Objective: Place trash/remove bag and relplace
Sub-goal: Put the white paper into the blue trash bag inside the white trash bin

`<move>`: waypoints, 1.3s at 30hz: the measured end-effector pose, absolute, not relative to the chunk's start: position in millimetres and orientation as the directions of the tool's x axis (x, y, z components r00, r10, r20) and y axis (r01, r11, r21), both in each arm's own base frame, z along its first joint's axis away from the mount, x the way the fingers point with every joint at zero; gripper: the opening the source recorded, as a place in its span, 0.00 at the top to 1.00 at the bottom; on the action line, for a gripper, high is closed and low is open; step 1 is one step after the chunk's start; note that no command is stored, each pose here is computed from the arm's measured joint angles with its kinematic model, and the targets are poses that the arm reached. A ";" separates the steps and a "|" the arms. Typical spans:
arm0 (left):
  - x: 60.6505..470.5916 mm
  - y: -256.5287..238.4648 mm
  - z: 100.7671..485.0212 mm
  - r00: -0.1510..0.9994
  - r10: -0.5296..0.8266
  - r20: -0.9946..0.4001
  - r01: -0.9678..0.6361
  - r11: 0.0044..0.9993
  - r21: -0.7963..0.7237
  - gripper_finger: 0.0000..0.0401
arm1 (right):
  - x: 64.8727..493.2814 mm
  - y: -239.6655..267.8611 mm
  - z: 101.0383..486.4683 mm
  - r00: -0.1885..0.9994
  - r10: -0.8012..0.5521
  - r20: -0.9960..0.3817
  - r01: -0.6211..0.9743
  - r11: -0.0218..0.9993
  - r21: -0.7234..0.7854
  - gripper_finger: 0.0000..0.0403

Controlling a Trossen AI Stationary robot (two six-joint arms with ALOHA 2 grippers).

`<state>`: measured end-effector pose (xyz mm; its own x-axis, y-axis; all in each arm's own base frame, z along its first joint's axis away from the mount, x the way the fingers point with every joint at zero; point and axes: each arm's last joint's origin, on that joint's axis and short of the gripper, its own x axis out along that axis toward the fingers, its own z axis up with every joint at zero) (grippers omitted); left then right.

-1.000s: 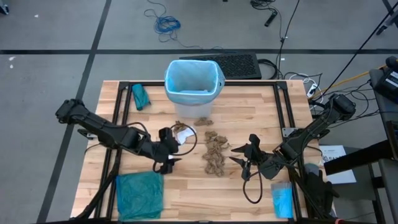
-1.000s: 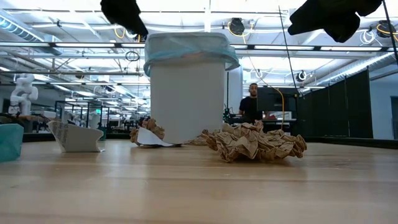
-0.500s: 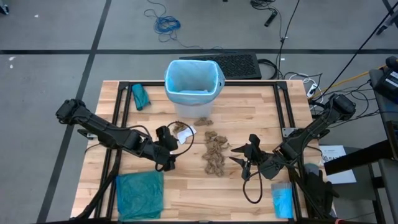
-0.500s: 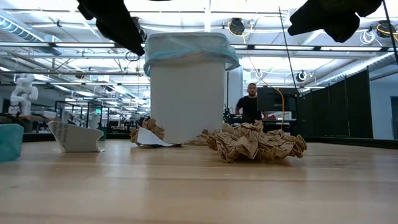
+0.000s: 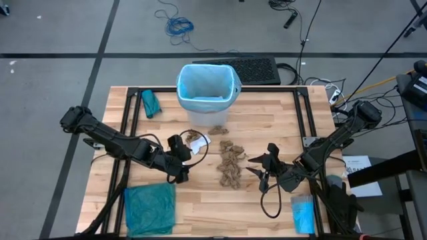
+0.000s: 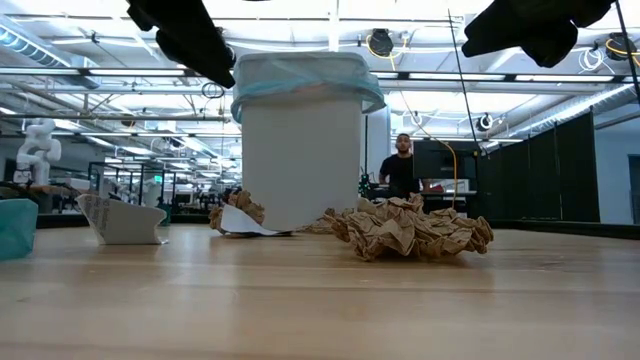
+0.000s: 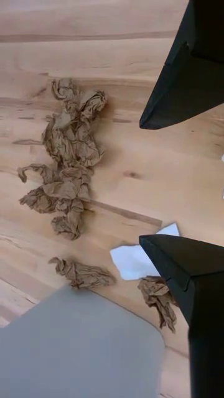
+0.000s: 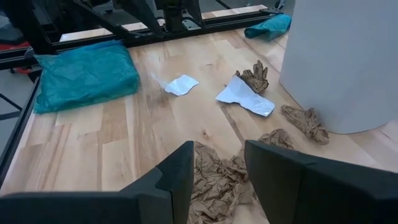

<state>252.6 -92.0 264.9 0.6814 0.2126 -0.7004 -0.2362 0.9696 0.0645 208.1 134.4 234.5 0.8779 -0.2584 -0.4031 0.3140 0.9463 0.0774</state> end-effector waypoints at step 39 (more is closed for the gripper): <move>251.2 -97.6 264.8 0.685 0.165 -0.710 -0.230 0.973 0.004 0.29 | 237.5 115.9 260.6 0.935 -0.167 -0.314 0.183 0.983 0.020 0.67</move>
<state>251.2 -97.6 264.8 0.6847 0.1650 -0.7099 -0.2303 0.9731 0.0041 237.5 115.9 260.6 0.9345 -0.1674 -0.3140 0.1828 0.9829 0.0201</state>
